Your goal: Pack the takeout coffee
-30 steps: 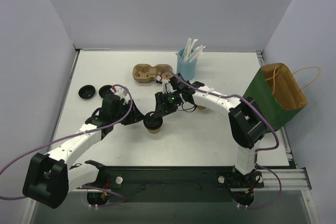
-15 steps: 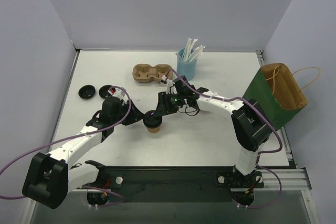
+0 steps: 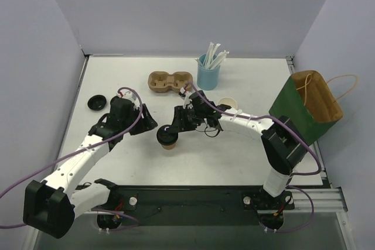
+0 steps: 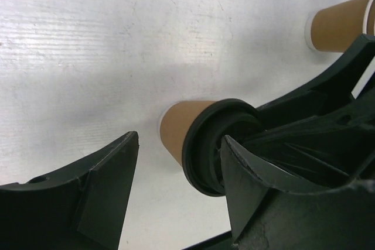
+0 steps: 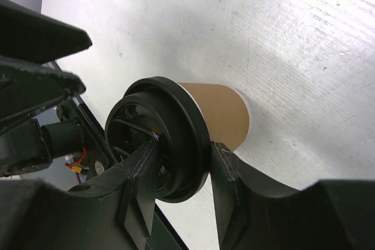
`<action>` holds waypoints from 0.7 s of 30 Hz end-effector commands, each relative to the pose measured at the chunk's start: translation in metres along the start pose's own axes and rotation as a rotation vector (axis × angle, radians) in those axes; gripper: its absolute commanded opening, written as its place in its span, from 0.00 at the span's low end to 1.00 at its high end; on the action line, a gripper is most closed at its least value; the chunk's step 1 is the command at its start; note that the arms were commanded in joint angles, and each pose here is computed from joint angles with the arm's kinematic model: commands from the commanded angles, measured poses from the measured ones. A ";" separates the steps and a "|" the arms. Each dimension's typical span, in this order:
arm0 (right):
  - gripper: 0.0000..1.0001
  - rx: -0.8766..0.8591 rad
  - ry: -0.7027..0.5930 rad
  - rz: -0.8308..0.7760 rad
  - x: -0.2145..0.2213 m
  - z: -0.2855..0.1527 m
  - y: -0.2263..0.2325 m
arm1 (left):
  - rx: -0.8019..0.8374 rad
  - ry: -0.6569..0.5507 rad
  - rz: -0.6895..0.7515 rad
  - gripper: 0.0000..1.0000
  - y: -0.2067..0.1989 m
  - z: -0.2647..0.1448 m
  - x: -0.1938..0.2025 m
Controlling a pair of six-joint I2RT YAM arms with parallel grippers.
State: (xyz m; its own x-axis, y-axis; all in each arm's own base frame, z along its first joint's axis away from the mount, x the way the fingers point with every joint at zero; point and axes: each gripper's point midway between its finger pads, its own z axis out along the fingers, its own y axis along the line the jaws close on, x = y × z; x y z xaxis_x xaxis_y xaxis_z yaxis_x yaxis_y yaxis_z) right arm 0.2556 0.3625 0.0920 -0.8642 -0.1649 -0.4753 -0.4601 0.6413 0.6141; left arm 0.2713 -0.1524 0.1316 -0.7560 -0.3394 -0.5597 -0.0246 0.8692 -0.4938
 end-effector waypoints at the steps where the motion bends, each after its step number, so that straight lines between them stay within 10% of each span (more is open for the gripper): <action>1: 0.30 0.217 0.100 0.066 0.051 0.005 -0.038 | 0.120 0.032 0.030 0.68 -0.017 -0.013 0.012; 21: 0.34 0.214 0.026 0.104 0.041 0.002 -0.023 | 0.189 0.088 0.021 0.61 -0.006 0.008 0.050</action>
State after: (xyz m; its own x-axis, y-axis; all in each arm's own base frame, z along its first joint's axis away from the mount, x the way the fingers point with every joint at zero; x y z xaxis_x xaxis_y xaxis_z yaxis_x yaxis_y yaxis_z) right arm 0.2480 0.3721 0.0937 -0.8788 -0.0602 -0.4734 -0.3710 0.7101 0.5984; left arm 0.2314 -0.1770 0.1051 -0.8212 -0.2873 -0.4931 0.0959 0.7823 -0.6154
